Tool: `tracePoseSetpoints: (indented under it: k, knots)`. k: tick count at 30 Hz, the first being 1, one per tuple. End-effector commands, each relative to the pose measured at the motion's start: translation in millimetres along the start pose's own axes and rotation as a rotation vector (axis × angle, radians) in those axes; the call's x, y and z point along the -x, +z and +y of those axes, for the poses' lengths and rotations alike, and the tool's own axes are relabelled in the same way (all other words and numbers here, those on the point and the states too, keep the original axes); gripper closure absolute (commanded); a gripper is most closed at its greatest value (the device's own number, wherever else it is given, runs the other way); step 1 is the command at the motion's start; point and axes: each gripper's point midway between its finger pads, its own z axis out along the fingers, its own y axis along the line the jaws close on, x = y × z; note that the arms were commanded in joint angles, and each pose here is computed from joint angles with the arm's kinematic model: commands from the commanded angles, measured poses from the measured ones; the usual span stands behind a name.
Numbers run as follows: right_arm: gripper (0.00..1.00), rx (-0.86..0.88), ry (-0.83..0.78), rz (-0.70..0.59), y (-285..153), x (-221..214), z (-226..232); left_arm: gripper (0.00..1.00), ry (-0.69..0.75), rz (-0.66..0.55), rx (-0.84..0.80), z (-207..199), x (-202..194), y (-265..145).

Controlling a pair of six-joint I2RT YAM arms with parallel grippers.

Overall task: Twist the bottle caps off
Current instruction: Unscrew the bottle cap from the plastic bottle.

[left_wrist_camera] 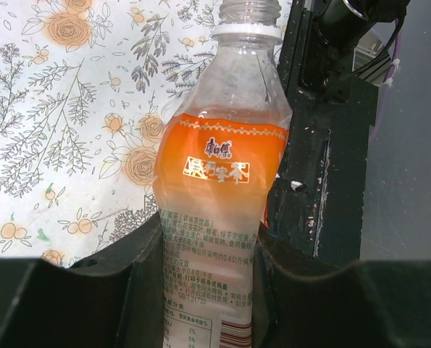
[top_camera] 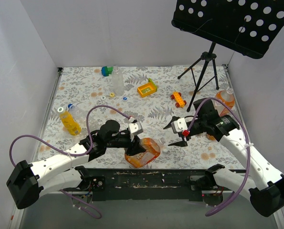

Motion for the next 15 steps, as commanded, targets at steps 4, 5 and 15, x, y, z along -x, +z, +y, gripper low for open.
tracePoseSetpoints:
  k: [4, 5, 15]
  knots:
    - [0.18, -0.052, 0.052, -0.031, -10.7, 4.5, 4.4, 1.00, 0.016, -0.030, 0.012, -0.6, 4.9, -5.8]
    - [0.18, -0.061, 0.054, -0.035, -12.6, 4.5, 4.5, 1.00, 0.017, -0.032, 0.012, -0.7, 5.7, -6.0]
    - [0.17, -0.096, 0.141, -0.100, -17.5, 2.6, 7.0, 1.00, 0.018, -0.034, 0.021, 0.7, 3.6, -6.6]
